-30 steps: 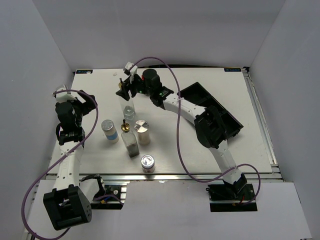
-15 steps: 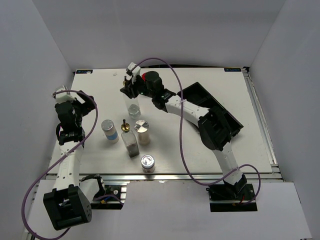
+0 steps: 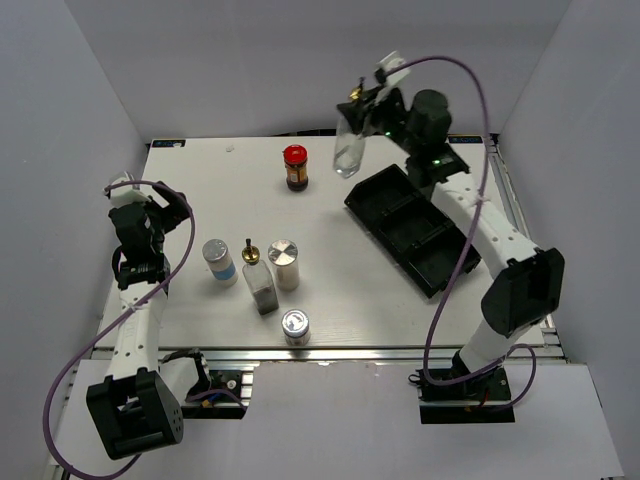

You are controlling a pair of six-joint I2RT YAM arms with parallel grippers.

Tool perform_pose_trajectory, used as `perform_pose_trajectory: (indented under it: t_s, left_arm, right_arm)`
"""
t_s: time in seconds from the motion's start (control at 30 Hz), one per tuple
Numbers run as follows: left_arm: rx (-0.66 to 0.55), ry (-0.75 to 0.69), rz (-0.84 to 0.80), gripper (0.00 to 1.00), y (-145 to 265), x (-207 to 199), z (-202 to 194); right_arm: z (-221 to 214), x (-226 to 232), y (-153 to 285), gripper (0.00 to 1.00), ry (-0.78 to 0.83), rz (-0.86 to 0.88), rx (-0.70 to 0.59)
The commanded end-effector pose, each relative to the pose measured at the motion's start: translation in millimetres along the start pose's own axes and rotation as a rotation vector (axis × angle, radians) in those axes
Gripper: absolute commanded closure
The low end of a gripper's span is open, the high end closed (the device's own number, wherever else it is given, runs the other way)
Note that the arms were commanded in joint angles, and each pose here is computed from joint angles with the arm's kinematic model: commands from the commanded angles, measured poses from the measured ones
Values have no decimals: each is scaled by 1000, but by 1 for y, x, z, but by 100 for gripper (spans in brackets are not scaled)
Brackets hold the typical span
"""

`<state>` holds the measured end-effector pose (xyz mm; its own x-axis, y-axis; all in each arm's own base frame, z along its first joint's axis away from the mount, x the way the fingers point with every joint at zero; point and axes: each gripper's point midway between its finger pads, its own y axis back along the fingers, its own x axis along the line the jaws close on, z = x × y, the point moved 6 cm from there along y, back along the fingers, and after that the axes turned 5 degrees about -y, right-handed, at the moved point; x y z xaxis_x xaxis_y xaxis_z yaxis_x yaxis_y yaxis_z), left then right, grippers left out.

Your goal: Organize the condiment bottles

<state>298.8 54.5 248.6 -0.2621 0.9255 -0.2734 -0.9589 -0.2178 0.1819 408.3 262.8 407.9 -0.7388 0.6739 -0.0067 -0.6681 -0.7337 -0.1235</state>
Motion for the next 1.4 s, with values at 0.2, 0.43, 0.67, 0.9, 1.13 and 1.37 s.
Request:
perform_pose_trajectory:
  t_s: [0.2,0.43,0.67,0.9,1.13,1.37]
  left_arm:
    - [5,17,-59,2,-2,-8,3]
    - [31,26,-62,2,-7,-8,-2]
    - [44,27,-60,2,-11,-8,-4]
    - [48,31,-87,2,-11,-11,-5]
    - [52,34,-110,2,-11,-14,-5]
    - [53,32,-93,2,-12,-12,-5]
  right_arm:
    - [32,-56,30,100,73,-70,-71]
    - [-1,-84,30,100,48,-76,-15]
    - [-27,-108,38,100,27,-98,10]
    - [-57,-123,36,100,41,-99,35]
    - [-84,-136,30,100,82,-105,37]
    - [-110,-147,39,100,133,-197,59]
